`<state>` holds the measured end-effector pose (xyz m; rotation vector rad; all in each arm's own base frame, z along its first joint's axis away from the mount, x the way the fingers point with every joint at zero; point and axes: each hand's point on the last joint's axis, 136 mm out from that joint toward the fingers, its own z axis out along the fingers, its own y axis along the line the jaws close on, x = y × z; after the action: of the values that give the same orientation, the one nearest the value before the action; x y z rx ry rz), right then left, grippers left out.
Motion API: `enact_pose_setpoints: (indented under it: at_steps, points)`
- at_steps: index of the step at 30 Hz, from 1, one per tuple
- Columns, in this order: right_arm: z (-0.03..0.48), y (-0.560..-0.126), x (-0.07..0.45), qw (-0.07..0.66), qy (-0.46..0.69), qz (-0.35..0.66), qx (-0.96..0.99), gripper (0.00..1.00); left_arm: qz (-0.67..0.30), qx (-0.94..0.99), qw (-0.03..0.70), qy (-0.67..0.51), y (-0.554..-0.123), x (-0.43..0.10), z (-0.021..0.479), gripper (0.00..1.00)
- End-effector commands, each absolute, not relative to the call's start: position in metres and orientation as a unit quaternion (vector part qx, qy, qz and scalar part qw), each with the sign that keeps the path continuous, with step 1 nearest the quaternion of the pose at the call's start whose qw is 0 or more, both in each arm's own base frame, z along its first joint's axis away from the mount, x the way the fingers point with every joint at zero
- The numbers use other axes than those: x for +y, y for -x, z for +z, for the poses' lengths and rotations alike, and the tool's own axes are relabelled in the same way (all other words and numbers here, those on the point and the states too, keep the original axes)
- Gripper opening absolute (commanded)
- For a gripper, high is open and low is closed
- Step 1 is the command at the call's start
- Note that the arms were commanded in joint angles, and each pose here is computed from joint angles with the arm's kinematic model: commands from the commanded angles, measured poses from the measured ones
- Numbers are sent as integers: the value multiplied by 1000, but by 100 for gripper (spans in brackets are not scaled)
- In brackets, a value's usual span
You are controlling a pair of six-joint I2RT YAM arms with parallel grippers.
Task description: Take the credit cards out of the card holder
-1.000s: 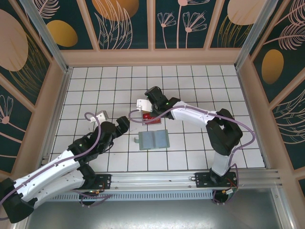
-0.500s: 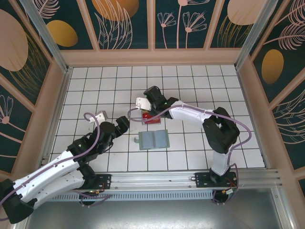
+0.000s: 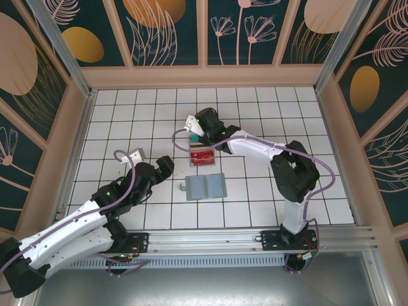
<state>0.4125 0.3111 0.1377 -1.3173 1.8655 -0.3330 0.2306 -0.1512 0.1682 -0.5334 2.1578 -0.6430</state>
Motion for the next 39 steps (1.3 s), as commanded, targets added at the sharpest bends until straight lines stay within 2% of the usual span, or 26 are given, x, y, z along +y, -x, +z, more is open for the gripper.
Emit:
enact_pose_setpoints:
  at_steps: [1, 10, 11, 14, 18, 22, 28, 39]
  points:
    - [184, -415, 306, 450, 408, -67, 791, 39, -269, 857, 395, 195, -233, -163, 172, 97]
    - [182, -343, 286, 399, 237, 131, 876, 37, -329, 877, 318, 148, -233, -216, 152, 86]
    - [179, -333, 282, 387, 219, 148, 884, 37, -337, 879, 306, 143, -231, -223, 147, 82]
    - [156, -305, 268, 345, 170, 184, 904, 38, -361, 881, 276, 133, -227, -238, 136, 72]
    - [116, -270, 254, 286, 121, 220, 925, 43, -370, 888, 243, 128, -221, -248, 118, 68]
    - [86, -242, 249, 230, 73, 258, 936, 42, -368, 897, 219, 110, -212, -259, 102, 63]
    - [53, -219, 239, 185, 22, 273, 944, 42, -354, 910, 198, 92, -204, -272, 85, 62]
    - [29, -208, 242, 156, 23, 267, 951, 37, -335, 923, 175, 77, -200, -281, 62, 59]
